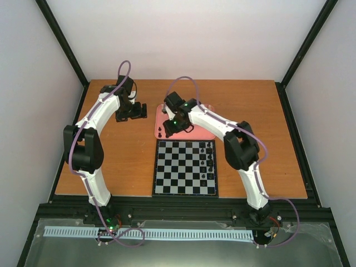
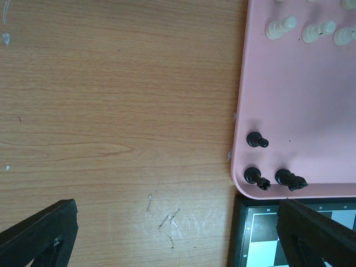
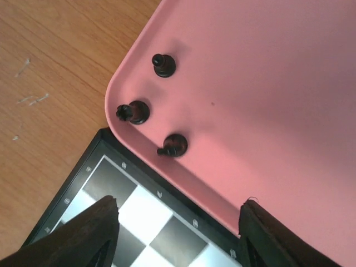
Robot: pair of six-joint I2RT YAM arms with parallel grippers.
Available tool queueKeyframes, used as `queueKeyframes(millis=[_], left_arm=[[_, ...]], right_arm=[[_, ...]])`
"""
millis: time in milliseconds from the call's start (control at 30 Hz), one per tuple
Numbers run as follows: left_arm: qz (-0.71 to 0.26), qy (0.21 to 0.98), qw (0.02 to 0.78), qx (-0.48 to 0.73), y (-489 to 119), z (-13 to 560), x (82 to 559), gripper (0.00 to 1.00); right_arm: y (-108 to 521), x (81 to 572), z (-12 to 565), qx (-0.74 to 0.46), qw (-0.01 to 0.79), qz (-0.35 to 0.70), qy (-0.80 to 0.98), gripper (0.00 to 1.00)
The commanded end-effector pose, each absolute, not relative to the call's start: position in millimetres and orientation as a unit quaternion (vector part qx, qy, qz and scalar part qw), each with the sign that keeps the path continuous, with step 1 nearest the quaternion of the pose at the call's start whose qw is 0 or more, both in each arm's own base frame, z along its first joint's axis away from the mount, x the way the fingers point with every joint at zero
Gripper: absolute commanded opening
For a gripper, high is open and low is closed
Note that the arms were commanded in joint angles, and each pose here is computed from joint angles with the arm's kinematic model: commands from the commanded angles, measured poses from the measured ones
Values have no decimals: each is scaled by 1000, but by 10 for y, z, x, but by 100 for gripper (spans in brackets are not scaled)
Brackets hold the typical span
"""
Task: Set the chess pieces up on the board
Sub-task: Pick up the chess piece from the storage box.
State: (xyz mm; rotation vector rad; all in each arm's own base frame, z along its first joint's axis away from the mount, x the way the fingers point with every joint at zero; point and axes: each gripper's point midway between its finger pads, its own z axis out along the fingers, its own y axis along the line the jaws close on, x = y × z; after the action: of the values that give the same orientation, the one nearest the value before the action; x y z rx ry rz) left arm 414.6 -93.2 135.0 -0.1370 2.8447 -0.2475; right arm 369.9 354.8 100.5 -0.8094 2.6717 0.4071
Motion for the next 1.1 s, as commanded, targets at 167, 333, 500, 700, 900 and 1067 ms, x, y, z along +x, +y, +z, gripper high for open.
queueKeyframes(millis=[167,333,500,700,900,1067], left_arm=[[-96,981,160,-52,-954,1494,4191,100],[-95,982,158,-52,-954,1470,4198,100],[-94,982,158,-52,-950,1472,4193,100],[-92,982,158,-51,-947,1469,4192,100],[-89,982,157,-51,-935,1451,4200,100],[-88,983,155,-52,-935,1437,4202,100]], right_arm=[[3779,3781,753,-294,127,175,931,56],[3787,3826,619,-292,117,170,934,53],[3807,3844,444,-293,98,166,936,47],[3814,3912,397,-289,97,162,939,41],[3811,3951,369,-286,95,160,940,27],[3791,3919,367,-289,86,160,940,15]])
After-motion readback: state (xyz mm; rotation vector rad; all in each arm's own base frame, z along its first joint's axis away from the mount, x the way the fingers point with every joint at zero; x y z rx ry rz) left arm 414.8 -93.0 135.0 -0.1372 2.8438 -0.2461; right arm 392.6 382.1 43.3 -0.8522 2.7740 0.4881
